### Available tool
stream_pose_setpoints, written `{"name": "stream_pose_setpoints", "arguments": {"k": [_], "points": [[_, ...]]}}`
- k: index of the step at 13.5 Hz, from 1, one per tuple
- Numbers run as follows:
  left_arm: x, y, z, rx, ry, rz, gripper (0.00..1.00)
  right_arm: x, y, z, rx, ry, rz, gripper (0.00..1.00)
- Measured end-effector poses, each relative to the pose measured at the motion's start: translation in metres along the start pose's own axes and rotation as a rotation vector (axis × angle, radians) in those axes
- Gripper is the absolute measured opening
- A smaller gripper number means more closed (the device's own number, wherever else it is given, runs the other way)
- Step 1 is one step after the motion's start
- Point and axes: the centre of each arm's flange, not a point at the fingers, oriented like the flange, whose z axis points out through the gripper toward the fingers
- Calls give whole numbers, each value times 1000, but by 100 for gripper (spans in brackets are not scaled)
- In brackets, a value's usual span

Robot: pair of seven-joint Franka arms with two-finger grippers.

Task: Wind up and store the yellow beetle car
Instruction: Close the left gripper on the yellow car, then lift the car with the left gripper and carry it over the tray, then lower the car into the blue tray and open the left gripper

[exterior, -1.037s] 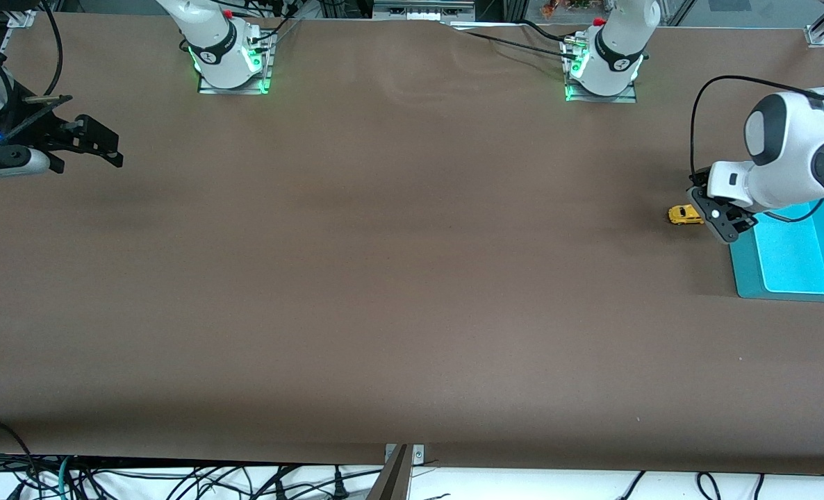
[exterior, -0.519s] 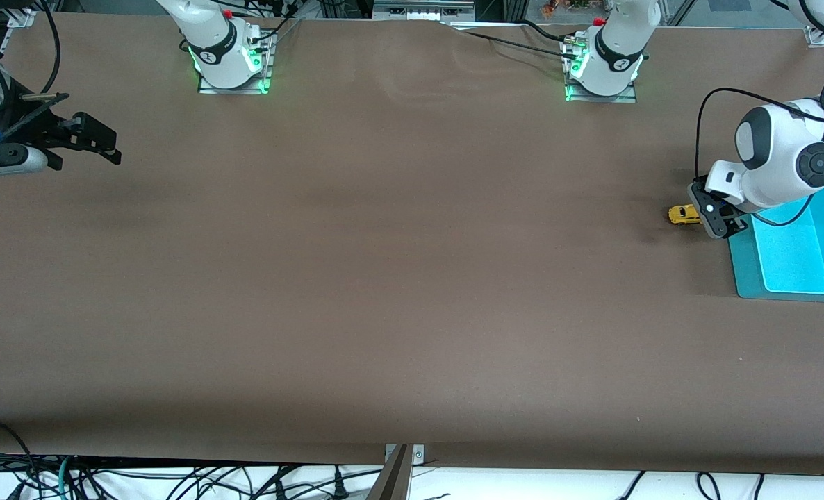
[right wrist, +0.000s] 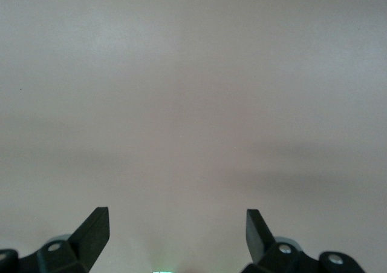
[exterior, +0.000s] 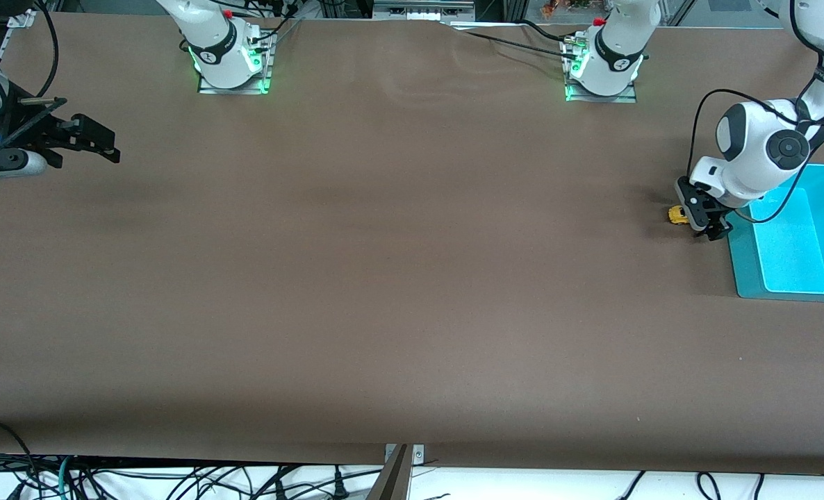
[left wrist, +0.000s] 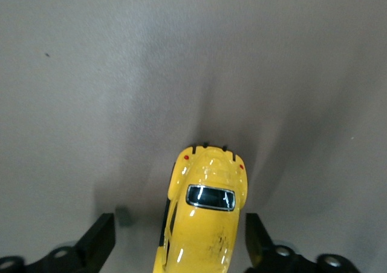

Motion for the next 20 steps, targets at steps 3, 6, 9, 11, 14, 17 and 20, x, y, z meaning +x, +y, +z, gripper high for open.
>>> {"name": "stream_pose_setpoints", "arguments": {"k": [3, 6, 9, 11, 14, 17, 20], "points": [[-1, -1, 2, 9, 3, 28, 73, 0, 1, 0, 0, 0, 2, 100], [11, -7, -7, 18, 2, 76, 51, 0, 1, 0, 0, 0, 1, 100], [40, -22, -51, -63, -39, 110, 51, 0, 0, 0, 0, 1, 0, 100], [59, -36, -100, -149, -53, 85, 51, 0, -1, -1, 0, 1, -1, 100], [62, -72, -174, -177, -82, 63, 51, 0, -1, -1, 0, 2, -1, 100], [9, -120, -212, -179, -61, 71, 51, 0, -2, -2, 0, 5, -3, 100], [-75, -150, -160, -227, -54, 104, 51, 0, -2, -2, 0, 6, -3, 100]]}}
